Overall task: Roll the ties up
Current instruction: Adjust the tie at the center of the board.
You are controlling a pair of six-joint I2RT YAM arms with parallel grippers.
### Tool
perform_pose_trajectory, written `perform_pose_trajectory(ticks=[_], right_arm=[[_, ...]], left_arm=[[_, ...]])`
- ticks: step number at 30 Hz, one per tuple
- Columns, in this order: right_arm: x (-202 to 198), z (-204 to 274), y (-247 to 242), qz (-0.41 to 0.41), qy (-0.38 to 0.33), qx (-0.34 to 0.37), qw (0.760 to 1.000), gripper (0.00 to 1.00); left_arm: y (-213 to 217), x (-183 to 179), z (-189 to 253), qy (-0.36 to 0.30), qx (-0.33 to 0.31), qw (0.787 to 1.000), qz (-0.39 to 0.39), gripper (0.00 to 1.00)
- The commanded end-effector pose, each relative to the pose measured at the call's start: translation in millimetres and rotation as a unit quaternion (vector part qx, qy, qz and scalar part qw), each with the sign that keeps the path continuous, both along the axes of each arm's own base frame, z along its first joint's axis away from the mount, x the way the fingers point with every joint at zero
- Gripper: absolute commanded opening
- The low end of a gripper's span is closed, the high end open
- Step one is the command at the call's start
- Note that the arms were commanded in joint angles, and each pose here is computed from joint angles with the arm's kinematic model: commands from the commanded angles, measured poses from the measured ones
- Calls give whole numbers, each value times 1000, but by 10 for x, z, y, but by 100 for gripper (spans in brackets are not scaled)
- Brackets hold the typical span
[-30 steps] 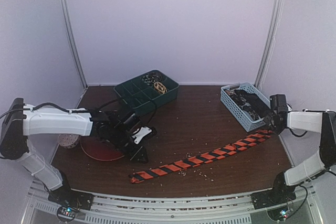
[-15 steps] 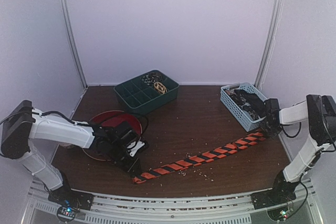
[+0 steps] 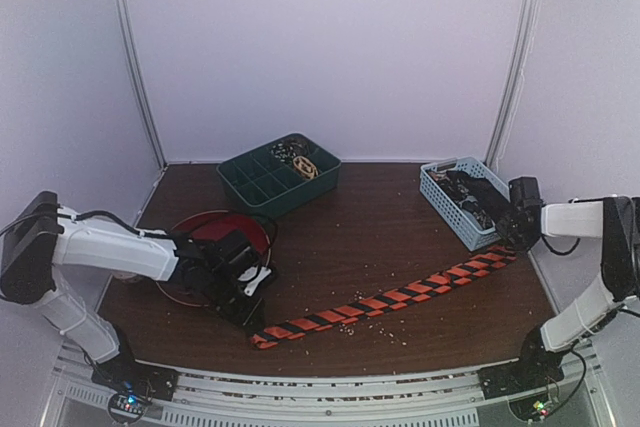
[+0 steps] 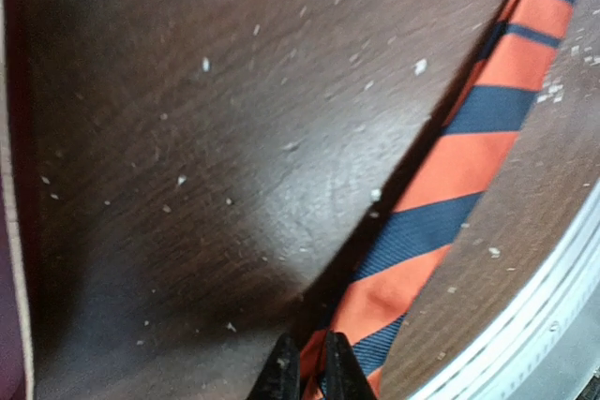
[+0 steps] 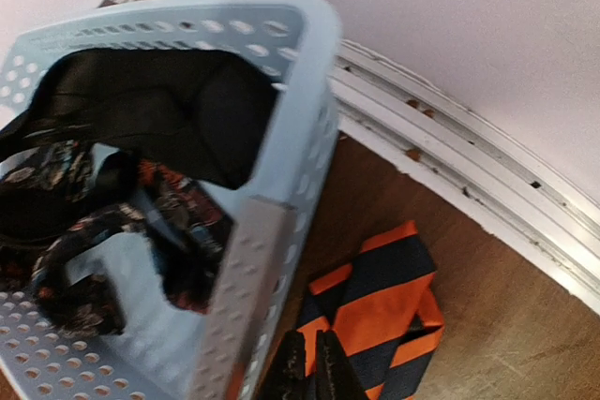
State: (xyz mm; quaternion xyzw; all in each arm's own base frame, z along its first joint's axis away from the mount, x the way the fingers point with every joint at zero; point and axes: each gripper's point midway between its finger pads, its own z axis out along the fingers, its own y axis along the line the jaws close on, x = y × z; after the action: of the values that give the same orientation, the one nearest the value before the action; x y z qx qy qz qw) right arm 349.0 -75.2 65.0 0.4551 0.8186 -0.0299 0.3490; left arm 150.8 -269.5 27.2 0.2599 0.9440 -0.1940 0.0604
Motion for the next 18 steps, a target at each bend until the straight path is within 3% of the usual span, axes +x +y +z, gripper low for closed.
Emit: perform_pose_trajectory(ticks=[1,5,10,18], right_arm=[[21,134,392,72,-25,27,997,7],[47,274,933,153,-66,51,985,7],[-25,401,1879,291,-110,97,945,7],[-291,235,2385,339,-87,76,934,7]], left_arm=[[-106,135,386,-36,-42,998,16,15],[-100,79,379,-28,-52,998,20,16],[-161,-138,318,0,-74,997,5,8],[-63,-398,48,30,-44,999,0,3]])
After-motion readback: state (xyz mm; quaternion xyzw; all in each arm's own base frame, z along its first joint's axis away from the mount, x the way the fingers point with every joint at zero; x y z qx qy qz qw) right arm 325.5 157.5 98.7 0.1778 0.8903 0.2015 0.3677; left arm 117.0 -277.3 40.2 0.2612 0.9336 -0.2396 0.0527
